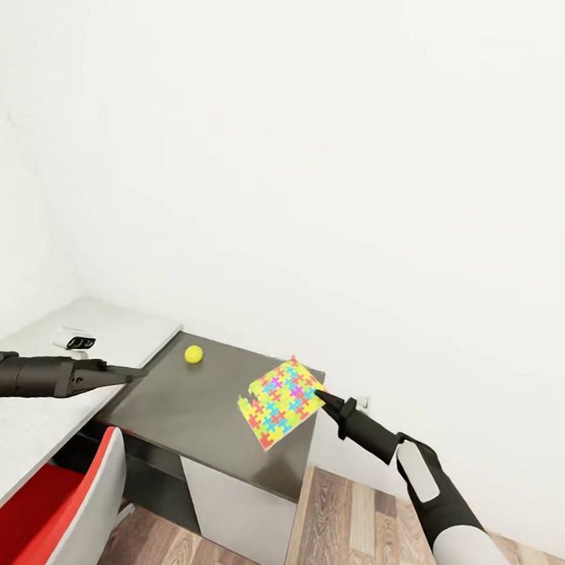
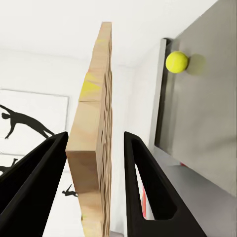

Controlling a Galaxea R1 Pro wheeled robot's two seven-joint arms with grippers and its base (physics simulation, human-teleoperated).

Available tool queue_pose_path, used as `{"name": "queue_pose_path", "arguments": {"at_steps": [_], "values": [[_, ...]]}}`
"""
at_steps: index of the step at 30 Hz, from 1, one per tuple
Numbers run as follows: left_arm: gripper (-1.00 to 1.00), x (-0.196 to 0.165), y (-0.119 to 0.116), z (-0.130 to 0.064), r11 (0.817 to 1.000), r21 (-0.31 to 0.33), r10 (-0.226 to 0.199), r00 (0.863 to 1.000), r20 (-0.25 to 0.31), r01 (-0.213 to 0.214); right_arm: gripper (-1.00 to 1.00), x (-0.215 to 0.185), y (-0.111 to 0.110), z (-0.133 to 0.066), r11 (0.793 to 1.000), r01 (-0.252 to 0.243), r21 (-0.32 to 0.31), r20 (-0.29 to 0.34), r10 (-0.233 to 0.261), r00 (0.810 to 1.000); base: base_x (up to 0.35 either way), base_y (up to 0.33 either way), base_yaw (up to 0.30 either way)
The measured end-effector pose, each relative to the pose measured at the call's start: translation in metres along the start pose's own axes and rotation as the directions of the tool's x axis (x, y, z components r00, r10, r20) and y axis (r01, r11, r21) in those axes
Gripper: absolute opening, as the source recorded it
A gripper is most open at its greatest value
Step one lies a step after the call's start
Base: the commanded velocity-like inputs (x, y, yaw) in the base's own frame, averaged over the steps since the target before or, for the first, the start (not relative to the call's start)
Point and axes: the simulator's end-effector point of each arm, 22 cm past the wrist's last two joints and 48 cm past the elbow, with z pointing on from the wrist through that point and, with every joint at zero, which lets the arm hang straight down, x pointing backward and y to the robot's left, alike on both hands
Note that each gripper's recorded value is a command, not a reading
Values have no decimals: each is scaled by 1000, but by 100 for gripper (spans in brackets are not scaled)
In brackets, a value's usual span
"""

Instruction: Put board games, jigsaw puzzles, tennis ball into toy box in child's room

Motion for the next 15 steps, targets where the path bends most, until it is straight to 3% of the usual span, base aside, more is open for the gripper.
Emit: {"name": "queue_pose_path", "arguments": {"at_steps": [2,8,15], "values": [[100,0,-2,0,1000,0,0,1000,0,0,-100,-3,10,1,1000,22,-10,0,-22,1000,0,0,3],[100,-2,-6,-1,1000,0,0,1000,-1,0,-100,-15,80,3,987,122,-105,-23,-126,992,0,0,0],[100,-3,-11,-2,1000,0,-1,1000,-2,1,-100,-27,126,-2,973,173,-154,-20,-178,984,0,0,0]]}}
